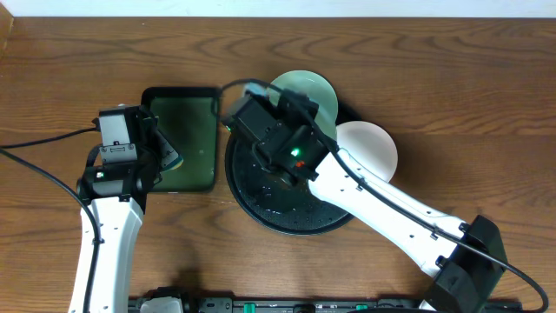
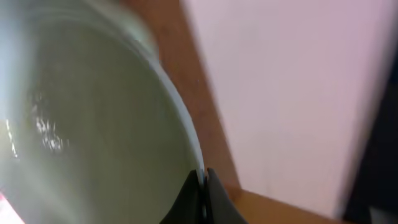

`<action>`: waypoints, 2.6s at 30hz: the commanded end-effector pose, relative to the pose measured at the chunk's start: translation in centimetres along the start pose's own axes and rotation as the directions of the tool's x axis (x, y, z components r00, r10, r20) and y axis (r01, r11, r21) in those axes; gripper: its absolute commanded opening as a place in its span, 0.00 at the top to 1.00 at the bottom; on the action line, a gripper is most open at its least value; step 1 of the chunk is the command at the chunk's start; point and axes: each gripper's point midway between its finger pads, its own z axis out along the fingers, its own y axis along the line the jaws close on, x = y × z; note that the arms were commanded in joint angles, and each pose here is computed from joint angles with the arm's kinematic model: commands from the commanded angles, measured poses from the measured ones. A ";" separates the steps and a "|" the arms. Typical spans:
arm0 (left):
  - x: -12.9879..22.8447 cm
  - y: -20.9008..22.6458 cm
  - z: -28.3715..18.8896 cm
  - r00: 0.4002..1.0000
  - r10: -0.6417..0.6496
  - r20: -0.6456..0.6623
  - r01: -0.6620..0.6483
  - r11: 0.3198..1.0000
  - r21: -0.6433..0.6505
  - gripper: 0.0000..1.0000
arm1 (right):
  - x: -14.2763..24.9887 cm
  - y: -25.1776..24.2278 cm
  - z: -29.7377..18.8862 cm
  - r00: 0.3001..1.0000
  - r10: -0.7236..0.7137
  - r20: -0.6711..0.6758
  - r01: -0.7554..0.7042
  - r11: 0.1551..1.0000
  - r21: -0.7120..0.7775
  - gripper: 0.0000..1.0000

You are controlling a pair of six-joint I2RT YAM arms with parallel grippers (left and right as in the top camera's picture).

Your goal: Clean dirty plates on tray and stack at the side

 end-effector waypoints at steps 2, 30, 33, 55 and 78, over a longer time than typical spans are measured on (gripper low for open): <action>0.3 0.2 0.0 1.000 0.011 -0.007 -0.011 1.000 0.000 0.93 | -1.2 0.6 -0.6 0.995 0.049 0.092 -0.039 0.993 -0.113 0.99; 0.4 0.3 0.0 1.000 0.012 -0.011 -0.012 1.000 -0.002 0.93 | 23.5 -8.2 15.0 0.372 0.861 -0.345 -0.891 0.227 -0.394 0.99; 0.4 0.3 0.1 1.000 0.012 -0.011 -0.012 1.000 -0.003 0.93 | 29.0 -8.1 16.5 0.218 0.892 -0.397 -0.965 0.137 -0.222 0.99; 0.6 0.4 0.5 1.000 0.012 -0.026 -0.012 1.000 -0.011 0.92 | 39.1 -0.2 20.7 -0.156 0.923 -0.352 -0.988 -0.144 0.062 0.87; 0.5 0.3 0.6 1.000 0.012 -0.022 -0.012 1.000 -0.009 0.92 | 19.6 -8.5 17.8 0.097 0.984 -0.147 -0.912 0.029 -0.409 0.34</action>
